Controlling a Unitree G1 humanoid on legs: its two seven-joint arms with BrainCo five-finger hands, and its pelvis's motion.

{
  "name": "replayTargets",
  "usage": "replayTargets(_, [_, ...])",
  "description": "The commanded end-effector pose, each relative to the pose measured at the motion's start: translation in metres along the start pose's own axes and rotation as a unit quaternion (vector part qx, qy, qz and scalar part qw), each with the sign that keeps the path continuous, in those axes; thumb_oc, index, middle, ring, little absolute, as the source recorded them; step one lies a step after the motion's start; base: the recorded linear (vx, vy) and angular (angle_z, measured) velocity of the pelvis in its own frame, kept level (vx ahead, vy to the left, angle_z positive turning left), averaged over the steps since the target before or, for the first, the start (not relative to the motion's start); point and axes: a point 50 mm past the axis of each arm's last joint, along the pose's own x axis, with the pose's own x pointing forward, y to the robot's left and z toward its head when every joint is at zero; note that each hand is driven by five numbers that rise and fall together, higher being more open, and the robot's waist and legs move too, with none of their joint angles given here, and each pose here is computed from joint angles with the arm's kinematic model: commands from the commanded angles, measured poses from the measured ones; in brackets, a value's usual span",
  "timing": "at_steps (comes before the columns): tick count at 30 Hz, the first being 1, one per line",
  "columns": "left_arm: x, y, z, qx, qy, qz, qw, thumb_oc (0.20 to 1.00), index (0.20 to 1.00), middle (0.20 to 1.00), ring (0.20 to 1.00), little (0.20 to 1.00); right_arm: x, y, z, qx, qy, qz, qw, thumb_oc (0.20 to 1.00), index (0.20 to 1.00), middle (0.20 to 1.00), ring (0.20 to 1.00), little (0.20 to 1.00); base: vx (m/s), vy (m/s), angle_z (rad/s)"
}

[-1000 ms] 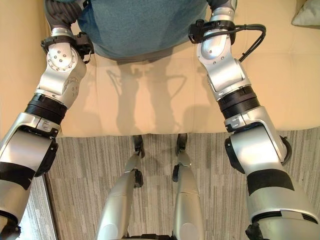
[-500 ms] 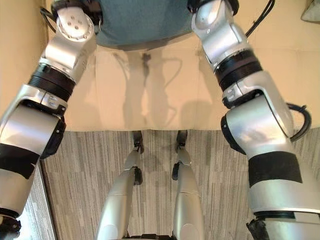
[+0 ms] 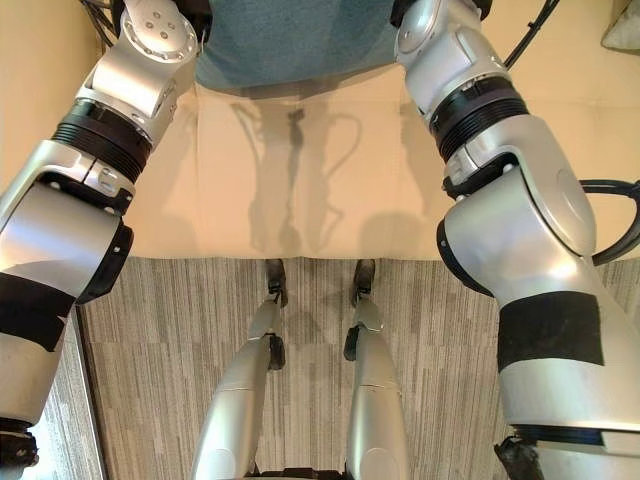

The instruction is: Pick up all the scattered cushions and arrange them neatly on the sofa.

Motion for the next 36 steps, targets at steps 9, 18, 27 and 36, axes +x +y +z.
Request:
replayTargets(9, [0.019, 0.024, 0.013, 0.05, -0.046, 0.018, 0.998, 1.0, 1.0, 1.0, 1.0, 1.0, 0.007, -0.012, -0.019, -0.06, -0.003, -0.022, 0.998, 1.0, 1.0, 1.0, 1.0, 1.0, -0.01, 0.003, 0.0])
replayTargets(18, [0.029, 0.047, 0.002, 0.066, -0.032, 0.045, 0.996, 1.0, 1.0, 1.0, 1.0, 1.0, 0.015, -0.029, -0.036, -0.088, 0.014, -0.044, 0.995, 1.0, 1.0, 1.0, 1.0, 1.0, -0.02, 0.003, 0.0])
replayTargets(27, [0.023, 0.07, -0.036, 0.089, -0.025, 0.023, 0.995, 1.0, 1.0, 1.0, 1.0, 1.0, 0.013, -0.056, -0.094, -0.121, 0.044, -0.043, 0.991, 1.0, 1.0, 1.0, 1.0, 1.0, 0.0, -0.002, 0.0])
replayTargets(36, [0.004, 0.071, -0.058, 0.053, -0.027, -0.002, 0.998, 1.0, 1.0, 1.0, 1.0, 1.0, -0.011, -0.04, -0.112, -0.088, 0.023, 0.01, 0.996, 1.0, 1.0, 1.0, 1.0, 1.0, 0.0, -0.003, 0.0])
